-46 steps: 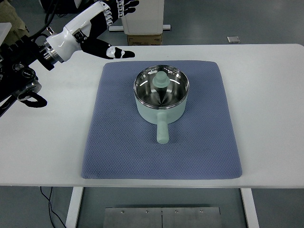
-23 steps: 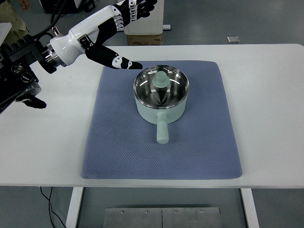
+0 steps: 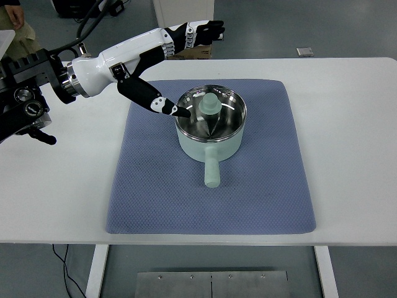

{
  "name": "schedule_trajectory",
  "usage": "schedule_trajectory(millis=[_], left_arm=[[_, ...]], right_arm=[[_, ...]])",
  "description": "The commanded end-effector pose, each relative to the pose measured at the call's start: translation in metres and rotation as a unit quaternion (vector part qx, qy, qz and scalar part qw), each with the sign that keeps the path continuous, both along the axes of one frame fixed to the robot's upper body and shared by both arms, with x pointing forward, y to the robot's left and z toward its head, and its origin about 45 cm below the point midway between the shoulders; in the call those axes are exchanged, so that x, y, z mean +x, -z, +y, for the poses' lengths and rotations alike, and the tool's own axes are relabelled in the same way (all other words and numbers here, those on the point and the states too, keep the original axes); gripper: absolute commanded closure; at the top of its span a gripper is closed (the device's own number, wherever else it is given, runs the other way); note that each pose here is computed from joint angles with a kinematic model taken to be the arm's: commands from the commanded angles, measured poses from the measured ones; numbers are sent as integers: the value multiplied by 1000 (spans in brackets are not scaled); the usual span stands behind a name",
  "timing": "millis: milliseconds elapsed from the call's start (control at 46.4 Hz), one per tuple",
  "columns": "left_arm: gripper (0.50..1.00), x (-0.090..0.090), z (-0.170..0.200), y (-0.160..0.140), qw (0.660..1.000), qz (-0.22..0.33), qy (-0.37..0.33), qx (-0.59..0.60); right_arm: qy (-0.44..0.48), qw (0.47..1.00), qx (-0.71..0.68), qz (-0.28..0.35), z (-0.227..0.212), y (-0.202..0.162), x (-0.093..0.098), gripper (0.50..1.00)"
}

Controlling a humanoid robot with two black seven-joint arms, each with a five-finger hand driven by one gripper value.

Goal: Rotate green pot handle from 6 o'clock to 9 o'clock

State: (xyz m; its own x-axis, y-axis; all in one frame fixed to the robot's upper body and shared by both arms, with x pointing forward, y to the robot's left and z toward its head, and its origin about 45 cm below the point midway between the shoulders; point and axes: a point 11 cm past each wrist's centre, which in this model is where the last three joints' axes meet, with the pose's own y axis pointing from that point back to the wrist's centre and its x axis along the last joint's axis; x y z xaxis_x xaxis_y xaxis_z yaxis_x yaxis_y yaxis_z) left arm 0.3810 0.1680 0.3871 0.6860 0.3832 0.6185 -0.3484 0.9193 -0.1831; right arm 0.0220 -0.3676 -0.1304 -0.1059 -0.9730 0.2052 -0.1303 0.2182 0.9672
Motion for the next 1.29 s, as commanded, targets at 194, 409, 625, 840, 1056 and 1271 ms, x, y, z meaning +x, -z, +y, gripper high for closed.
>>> schedule_trajectory(millis=[194, 409, 625, 840, 1056, 1271], left_arm=[[500, -7, -7, 7, 998, -23, 22, 59], [500, -13, -12, 17, 994, -22, 44, 94], [500, -22, -23, 25, 988, -37, 71, 129], [500, -28, -36, 33, 979, -64, 96, 168], [500, -34, -51, 42, 971, -84, 121, 190], [500, -39, -64, 46, 962, -102, 142, 209]], right_arm=[[0, 1000, 0, 0, 0, 0, 0, 500], [0, 1000, 0, 0, 0, 0, 0, 500], [0, 1000, 0, 0, 0, 0, 0, 500], [0, 1000, 0, 0, 0, 0, 0, 500], [0, 1000, 0, 0, 0, 0, 0, 500], [0, 1000, 0, 0, 0, 0, 0, 500]])
